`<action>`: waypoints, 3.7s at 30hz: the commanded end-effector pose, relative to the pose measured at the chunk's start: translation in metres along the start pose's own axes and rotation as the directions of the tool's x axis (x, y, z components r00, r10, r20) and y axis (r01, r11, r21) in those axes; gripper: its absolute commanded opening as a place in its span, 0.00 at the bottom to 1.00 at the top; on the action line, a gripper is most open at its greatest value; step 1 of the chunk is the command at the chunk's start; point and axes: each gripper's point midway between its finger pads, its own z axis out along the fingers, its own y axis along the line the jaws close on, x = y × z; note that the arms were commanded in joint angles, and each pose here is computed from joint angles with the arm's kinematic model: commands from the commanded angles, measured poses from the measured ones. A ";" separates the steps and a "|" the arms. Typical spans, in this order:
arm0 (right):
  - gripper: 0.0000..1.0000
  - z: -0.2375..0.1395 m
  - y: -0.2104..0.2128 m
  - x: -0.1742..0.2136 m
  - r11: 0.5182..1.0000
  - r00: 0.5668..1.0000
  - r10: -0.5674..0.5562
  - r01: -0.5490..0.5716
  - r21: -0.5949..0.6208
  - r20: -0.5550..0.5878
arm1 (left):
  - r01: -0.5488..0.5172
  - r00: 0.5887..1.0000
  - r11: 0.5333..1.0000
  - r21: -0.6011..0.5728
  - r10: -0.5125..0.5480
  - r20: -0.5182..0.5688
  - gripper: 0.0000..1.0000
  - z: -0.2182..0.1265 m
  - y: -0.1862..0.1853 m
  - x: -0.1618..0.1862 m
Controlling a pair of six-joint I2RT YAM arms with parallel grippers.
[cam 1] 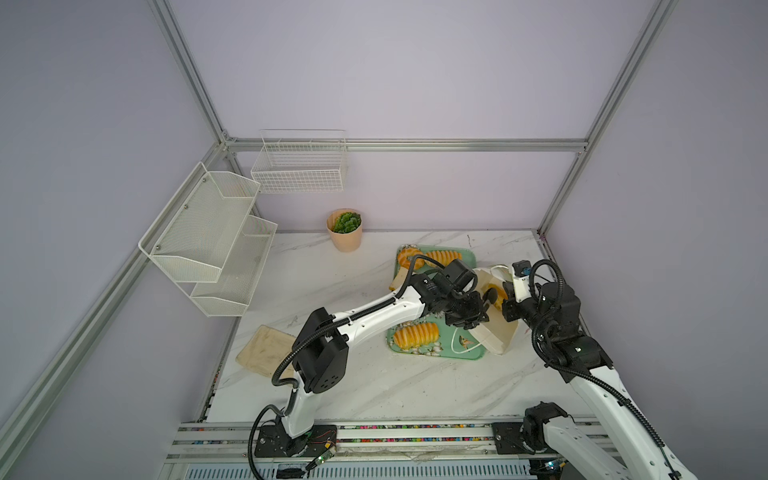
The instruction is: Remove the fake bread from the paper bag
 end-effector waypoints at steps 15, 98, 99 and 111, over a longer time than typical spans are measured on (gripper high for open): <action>0.00 -0.002 0.007 -0.011 0.999 0.998 0.034 -0.032 -0.042 0.053 | 0.032 0.999 0.989 0.147 -0.038 0.038 0.29 0.020 -0.046 -0.018; 0.00 -0.001 0.019 -0.013 0.993 0.998 0.026 -0.020 -0.114 0.058 | 0.136 0.990 0.984 0.118 -0.138 0.009 0.44 0.044 -0.020 -0.023; 0.00 -0.001 0.019 -0.013 0.993 0.998 0.025 -0.019 -0.113 0.058 | 0.138 0.990 0.983 0.118 -0.140 0.010 0.44 0.044 -0.020 -0.023; 0.00 -0.004 0.029 -0.011 0.985 0.999 -0.007 0.016 -0.171 0.053 | 0.123 0.992 0.972 0.199 -0.125 -0.003 0.43 0.052 -0.032 -0.042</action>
